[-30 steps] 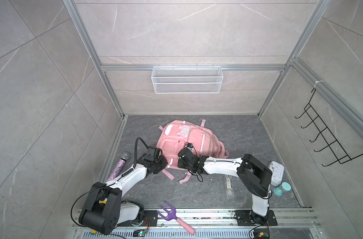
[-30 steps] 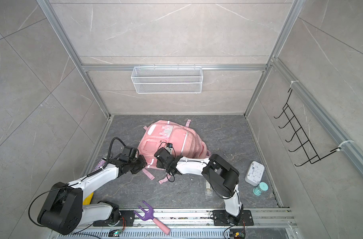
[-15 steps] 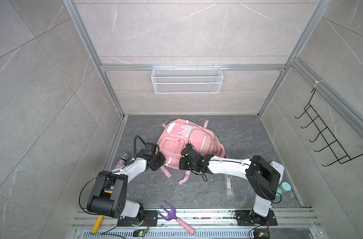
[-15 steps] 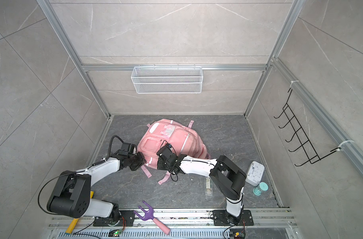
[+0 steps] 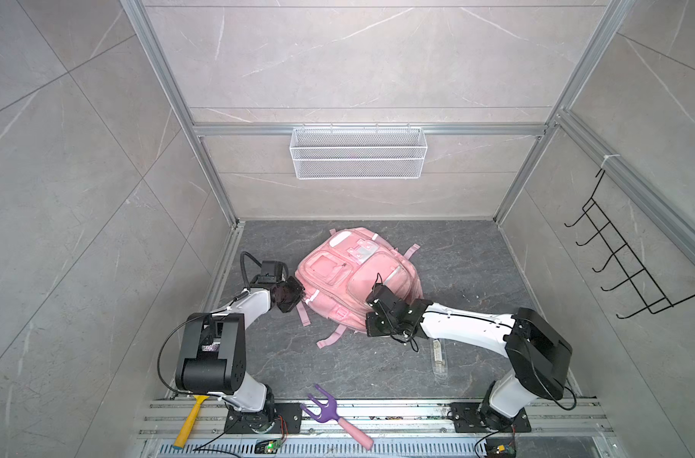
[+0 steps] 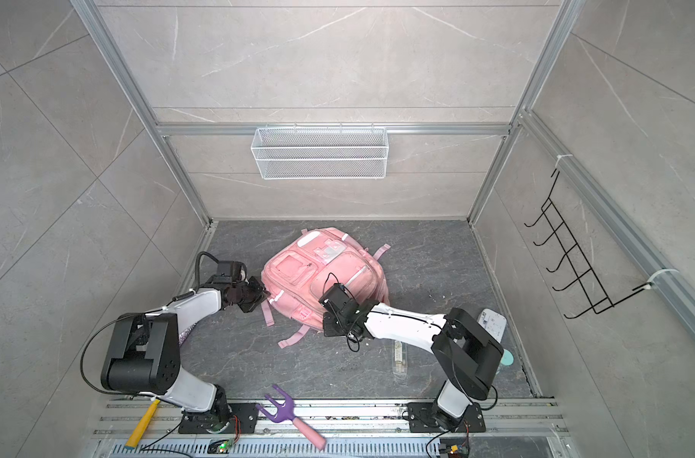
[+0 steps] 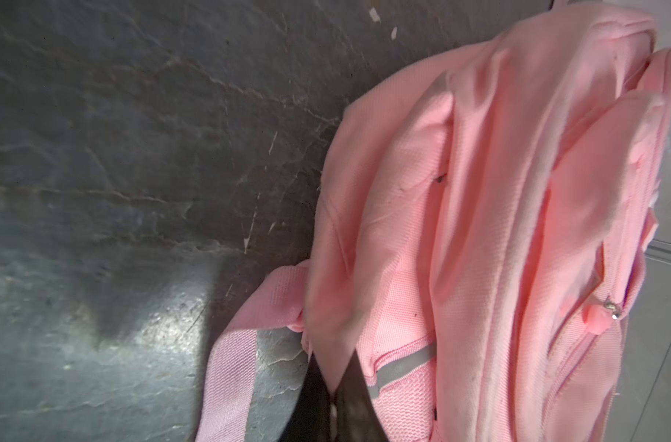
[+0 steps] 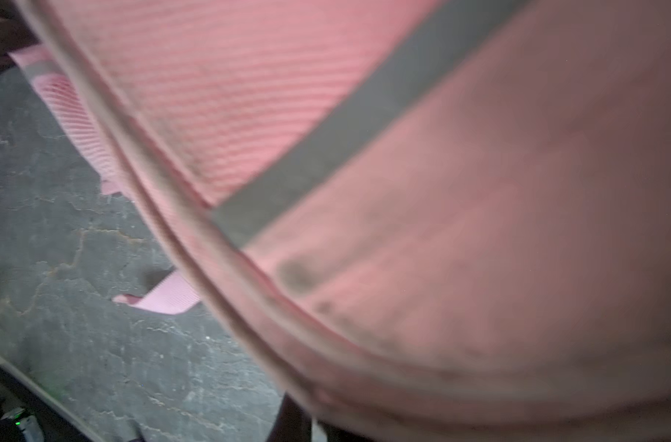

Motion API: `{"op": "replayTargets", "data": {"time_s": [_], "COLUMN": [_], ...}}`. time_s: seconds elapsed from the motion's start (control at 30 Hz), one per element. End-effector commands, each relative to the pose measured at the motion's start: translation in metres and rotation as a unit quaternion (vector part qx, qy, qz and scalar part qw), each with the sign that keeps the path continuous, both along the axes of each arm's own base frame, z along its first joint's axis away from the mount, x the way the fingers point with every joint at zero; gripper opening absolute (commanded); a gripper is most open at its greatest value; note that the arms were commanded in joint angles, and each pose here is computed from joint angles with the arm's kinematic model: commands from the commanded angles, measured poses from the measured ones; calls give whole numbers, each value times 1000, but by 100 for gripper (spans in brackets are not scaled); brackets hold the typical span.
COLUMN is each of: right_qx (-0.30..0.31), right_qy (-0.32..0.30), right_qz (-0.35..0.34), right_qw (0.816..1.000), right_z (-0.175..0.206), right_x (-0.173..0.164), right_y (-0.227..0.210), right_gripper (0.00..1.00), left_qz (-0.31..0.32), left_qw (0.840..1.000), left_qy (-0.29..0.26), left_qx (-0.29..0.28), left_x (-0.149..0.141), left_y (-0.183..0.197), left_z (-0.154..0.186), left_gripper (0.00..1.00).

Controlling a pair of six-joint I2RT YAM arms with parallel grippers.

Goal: Pack books, pencil case, and school supplies into a backpack
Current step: Zip the student bag at the center of the table.

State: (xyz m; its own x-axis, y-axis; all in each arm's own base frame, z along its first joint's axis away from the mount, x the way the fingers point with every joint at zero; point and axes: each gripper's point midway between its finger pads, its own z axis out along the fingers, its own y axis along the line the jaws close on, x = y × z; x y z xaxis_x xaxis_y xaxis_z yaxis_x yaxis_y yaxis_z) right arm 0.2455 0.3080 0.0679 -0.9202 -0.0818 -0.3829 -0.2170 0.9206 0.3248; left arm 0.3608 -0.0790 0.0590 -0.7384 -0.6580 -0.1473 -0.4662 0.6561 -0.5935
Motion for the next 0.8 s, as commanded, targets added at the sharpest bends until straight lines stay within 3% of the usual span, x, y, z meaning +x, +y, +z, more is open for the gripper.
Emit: {"op": "replayTargets", "data": {"time_s": [0.0,0.33,0.6,0.63,0.77], "right_qx": [-79,-141,-68,-66,-51], "right_qy": [3,-29,-4,-7,-17], "right_qz": [-16,-40,-6,4,42], "right_qw": [997,989,998,998,998], "right_z": [-6,4,-3,-1,6], "right_x": [1,22,20,19,15], "right_y": [-59,-109,-58,-49,-5], "right_gripper": [3,2,2,2,2], "left_qz": [47,57,-11,-14,-28], "left_qw": [997,995,998,998,996], "left_qy": [-52,-72,-61,-63,-78], "left_qx": [27,25,-10,-6,21], "left_x": [36,76,106,105,85], "left_y": [34,40,11,10,5], "left_z": [20,37,39,42,60], "left_gripper": [0,0,1,4,32]}}
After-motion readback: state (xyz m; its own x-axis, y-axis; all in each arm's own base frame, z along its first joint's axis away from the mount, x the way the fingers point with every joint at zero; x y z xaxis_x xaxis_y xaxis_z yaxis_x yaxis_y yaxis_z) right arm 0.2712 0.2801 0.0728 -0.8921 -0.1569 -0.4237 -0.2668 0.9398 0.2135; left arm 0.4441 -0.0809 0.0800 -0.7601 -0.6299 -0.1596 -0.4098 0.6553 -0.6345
